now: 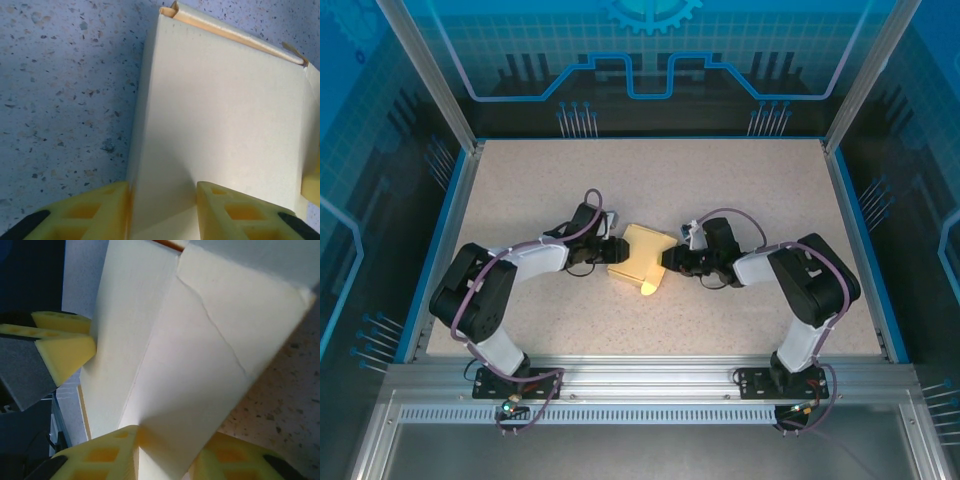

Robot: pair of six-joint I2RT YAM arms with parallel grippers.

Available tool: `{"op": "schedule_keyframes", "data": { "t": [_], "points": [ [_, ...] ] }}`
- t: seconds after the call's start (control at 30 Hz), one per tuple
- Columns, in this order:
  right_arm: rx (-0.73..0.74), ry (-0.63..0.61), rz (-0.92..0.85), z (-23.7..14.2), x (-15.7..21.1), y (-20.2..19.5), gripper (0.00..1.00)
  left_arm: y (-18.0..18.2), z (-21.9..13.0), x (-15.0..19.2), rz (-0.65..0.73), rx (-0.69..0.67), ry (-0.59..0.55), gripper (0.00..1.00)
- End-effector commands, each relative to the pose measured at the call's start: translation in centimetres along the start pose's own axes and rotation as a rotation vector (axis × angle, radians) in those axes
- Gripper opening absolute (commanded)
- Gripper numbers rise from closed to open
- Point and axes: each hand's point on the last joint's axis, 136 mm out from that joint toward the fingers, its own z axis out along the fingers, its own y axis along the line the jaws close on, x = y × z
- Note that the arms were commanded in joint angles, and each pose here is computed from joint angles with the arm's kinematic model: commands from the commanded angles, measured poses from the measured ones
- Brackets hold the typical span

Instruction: Fold the paper box

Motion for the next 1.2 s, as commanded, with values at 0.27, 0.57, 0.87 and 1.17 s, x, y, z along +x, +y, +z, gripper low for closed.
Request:
{"op": "schedule_keyframes", "data": {
  "t": [0.27,0.57,0.87,1.17],
  "points": [
    [-0.169,-0.027,-0.089,-0.6,-1.4,5.2,0.21,-1.1,1.3,4.7,-0.104,0.138,0.146,0.36],
    [-0.172,-0.063,-0.130,-2.6,-1.6,7.1,0.19,-2.5,1.1,4.4,-0.114,0.199,0.150,0.37],
    [-0.030,-0.087,-0.128,-4.3,-1.0,7.4,0.20,-4.7,1.8,3.8,-0.085,0.252,0.155,0.45],
    [0.107,-0.093,-0.054,-3.4,0.3,5.2,0.17,-5.4,2.6,3.2,-0.073,0.256,0.149,0.48]
  ]
}}
